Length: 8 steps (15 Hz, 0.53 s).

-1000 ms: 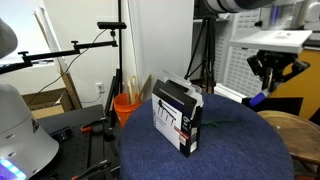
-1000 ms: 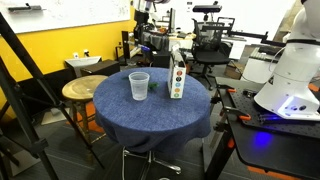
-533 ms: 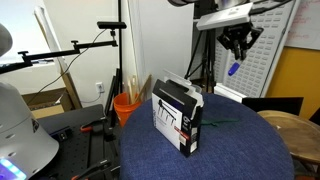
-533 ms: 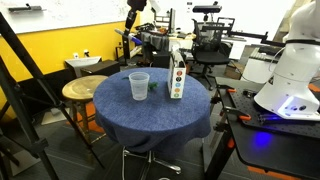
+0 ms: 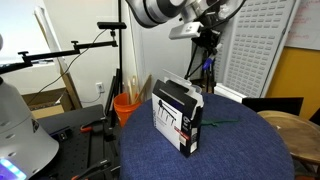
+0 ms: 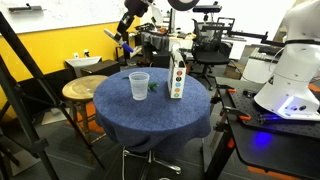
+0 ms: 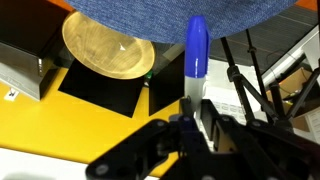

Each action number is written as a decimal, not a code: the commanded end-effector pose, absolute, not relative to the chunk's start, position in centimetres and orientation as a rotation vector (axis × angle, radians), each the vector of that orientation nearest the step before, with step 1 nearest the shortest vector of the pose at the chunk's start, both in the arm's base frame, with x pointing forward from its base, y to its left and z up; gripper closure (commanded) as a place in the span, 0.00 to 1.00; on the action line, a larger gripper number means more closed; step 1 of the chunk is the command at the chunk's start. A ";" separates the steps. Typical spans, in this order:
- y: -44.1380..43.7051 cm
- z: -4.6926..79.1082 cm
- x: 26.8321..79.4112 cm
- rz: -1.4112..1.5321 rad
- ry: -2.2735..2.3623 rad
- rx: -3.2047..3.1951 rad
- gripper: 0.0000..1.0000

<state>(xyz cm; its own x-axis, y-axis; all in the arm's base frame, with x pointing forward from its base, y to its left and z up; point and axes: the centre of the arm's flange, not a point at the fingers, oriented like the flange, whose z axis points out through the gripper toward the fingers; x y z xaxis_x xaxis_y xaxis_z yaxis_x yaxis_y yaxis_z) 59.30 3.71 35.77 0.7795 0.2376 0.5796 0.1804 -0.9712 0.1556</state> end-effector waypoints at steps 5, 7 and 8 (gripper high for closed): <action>3.4 33.8 57.2 0.992 0.096 2.840 0.96; 4.2 33.5 57.2 0.999 0.080 2.834 0.96; 4.7 33.3 57.2 1.000 0.072 2.837 0.96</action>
<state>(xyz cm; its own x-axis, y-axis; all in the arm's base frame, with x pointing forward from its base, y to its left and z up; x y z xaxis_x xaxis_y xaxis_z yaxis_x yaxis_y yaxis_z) 58.18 2.04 34.29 0.7958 0.1096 0.5955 0.0254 -0.9887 0.1480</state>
